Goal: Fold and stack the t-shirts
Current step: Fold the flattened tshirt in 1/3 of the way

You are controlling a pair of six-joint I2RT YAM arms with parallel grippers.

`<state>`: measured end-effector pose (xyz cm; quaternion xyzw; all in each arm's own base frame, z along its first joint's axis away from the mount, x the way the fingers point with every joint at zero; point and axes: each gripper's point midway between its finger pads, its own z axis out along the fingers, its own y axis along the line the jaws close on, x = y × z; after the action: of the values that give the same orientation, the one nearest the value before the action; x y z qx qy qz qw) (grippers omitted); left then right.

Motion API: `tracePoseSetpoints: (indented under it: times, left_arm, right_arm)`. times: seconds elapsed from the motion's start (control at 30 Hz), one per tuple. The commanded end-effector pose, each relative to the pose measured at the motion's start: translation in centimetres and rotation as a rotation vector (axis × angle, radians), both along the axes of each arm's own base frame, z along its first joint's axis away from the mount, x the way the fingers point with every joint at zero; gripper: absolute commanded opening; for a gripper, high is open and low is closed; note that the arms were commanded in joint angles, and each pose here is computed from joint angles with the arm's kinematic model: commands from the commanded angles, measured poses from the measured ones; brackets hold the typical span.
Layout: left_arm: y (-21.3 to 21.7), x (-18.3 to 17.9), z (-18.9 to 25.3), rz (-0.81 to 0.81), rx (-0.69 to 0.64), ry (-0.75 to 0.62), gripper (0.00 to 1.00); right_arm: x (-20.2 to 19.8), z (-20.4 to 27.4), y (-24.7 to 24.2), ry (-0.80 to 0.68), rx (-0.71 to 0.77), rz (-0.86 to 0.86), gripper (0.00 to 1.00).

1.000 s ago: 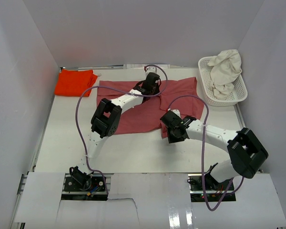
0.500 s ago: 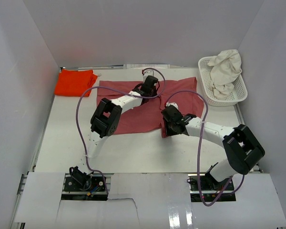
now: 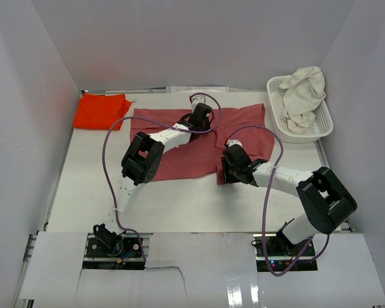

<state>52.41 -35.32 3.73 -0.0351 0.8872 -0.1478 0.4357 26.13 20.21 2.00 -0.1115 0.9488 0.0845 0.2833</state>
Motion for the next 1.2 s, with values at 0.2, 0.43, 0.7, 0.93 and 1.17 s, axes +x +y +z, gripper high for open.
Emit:
tracePoseSetpoints:
  times: [0.2,0.43,0.7,0.93,1.17]
  left_arm:
    - [0.0,0.1,4.6,0.001,-0.042,-0.05,0.26]
    - [0.0,0.1,4.7,0.001,-0.043,-0.052,0.25]
    - [0.3,0.2,5.1,0.006,-0.025,-0.061,0.26]
    - [0.4,0.1,5.1,0.004,-0.024,-0.06,0.26]
    - [0.5,0.2,5.6,0.004,-0.021,-0.068,0.26]
  right_arm:
    - [-8.1,-2.9,-2.5,0.253,-0.005,-0.027,0.39]
    - [-10.6,-1.5,-3.3,0.381,-0.084,-0.037,0.38]
    - [-10.7,3.1,2.2,0.43,0.132,0.119,0.42]
    - [-5.6,7.3,0.2,0.153,0.093,-0.004,0.44]
    - [-4.5,5.0,-4.9,0.108,-0.171,-0.067,0.46]
